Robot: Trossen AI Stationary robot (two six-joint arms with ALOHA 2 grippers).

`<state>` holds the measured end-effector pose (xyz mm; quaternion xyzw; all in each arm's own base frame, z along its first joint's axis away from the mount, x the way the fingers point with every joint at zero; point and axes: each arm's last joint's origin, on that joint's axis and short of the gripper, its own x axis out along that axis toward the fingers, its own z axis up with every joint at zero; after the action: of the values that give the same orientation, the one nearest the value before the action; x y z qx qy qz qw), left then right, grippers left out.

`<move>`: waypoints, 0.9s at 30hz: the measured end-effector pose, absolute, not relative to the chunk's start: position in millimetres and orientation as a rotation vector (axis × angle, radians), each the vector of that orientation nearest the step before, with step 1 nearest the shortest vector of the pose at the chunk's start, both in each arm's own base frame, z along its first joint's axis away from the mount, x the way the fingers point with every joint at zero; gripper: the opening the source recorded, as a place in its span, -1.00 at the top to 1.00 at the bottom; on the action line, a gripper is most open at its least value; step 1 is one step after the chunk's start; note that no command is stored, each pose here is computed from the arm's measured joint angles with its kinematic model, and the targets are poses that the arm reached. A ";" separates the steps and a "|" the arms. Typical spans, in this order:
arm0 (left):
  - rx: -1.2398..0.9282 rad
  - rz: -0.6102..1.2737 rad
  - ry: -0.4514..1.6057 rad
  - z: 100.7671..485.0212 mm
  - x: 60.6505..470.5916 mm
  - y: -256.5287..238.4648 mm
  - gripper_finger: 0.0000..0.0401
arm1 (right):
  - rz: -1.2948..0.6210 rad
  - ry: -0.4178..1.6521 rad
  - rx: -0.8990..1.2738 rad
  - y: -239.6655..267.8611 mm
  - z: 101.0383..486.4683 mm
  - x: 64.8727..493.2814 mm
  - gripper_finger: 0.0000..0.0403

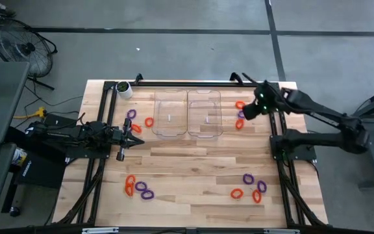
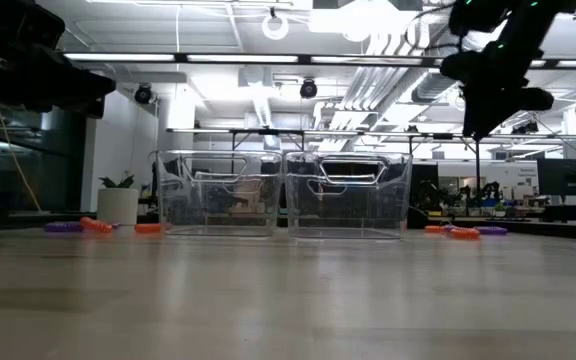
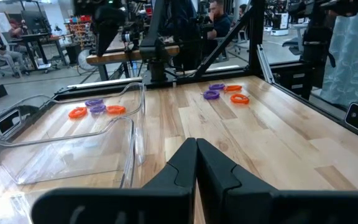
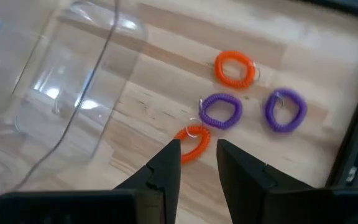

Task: Sort spring keychains
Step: Put the orange spring keychain into the right transparent bin

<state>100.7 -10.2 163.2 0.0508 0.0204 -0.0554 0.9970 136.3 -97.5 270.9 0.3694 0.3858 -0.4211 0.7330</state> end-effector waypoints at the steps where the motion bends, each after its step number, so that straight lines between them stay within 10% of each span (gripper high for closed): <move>1: 0.102 -0.111 0.041 163.2 100.7 -10.3 1.00 | -0.929 0.857 0.840 -102.8 270.3 138.3 0.51; 27: 0.102 -0.111 0.041 163.2 100.7 -10.2 1.00 | -0.928 1.224 0.956 -217.0 190.1 153.9 -0.09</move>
<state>100.7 -10.2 163.2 0.0508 0.0203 -0.0554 0.9970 153.9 -217.0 190.1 0.4153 0.5318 -0.4034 0.6180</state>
